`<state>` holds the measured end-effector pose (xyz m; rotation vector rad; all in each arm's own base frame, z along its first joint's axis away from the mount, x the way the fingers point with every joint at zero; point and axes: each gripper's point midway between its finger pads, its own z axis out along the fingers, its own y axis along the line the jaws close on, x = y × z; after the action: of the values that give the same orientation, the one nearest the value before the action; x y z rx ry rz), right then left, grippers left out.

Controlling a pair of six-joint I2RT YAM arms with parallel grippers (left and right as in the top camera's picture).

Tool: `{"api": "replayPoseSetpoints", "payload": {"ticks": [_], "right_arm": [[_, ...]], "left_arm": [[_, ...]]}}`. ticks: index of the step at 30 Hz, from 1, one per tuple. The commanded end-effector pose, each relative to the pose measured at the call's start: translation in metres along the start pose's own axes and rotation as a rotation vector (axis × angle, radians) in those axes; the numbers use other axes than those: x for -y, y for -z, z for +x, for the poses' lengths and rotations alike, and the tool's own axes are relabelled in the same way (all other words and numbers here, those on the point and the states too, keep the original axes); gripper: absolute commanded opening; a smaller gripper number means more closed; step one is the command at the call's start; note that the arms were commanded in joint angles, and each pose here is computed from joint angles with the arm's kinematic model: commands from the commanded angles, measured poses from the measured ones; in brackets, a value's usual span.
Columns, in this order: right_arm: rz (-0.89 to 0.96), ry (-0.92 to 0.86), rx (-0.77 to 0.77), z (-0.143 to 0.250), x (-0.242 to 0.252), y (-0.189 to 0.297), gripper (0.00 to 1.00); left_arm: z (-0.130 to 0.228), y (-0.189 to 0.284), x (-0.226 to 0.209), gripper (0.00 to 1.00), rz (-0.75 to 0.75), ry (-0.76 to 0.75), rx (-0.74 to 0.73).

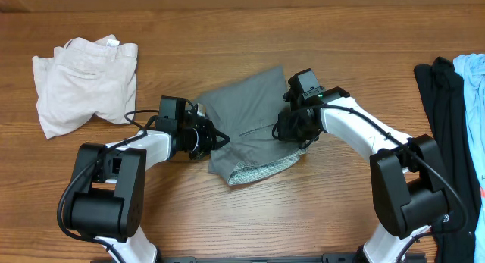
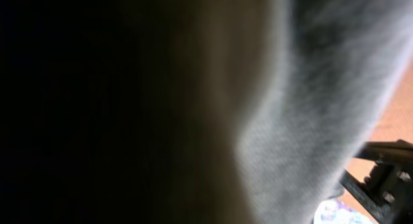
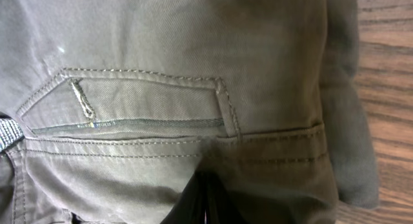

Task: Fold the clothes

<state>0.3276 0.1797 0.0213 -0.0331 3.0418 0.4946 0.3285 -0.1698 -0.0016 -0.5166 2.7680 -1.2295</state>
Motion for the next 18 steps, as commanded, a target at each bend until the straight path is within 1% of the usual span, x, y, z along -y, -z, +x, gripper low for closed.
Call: {"api": "replayPoseSetpoints", "payload": {"ticks": [1, 4, 7, 10, 12, 15, 18], "right_arm": [[0.005, 0.020, -0.031, 0.007, 0.000, 0.001, 0.04], [0.029, 0.000, -0.089, 0.015, 0.001, 0.015, 0.04], [0.032, 0.023, -0.100, 0.013, -0.005, 0.042, 0.04], [0.006, 0.054, -0.027, 0.002, -0.020, 0.079, 0.04], [-0.019, 0.077, 0.046, -0.006, -0.032, 0.108, 0.04], [-0.066, 0.117, 0.180, -0.018, -0.051, 0.155, 0.04], [-0.096, 0.143, 0.266, -0.022, -0.062, 0.186, 0.04]], "left_arm": [[0.019, -0.008, -0.022, 0.04, -0.032, 0.004, -0.065], [0.020, 0.001, -0.006, 0.04, 0.015, -0.066, -0.070], [0.012, 0.022, 0.032, 0.04, 0.112, -0.170, -0.032], [-0.004, 0.059, 0.093, 0.04, 0.272, -0.297, 0.037], [-0.021, 0.091, 0.128, 0.04, 0.343, -0.351, 0.102], [-0.052, 0.144, 0.173, 0.04, 0.405, -0.412, 0.231], [-0.086, 0.195, 0.208, 0.04, 0.439, -0.466, 0.364]]}}
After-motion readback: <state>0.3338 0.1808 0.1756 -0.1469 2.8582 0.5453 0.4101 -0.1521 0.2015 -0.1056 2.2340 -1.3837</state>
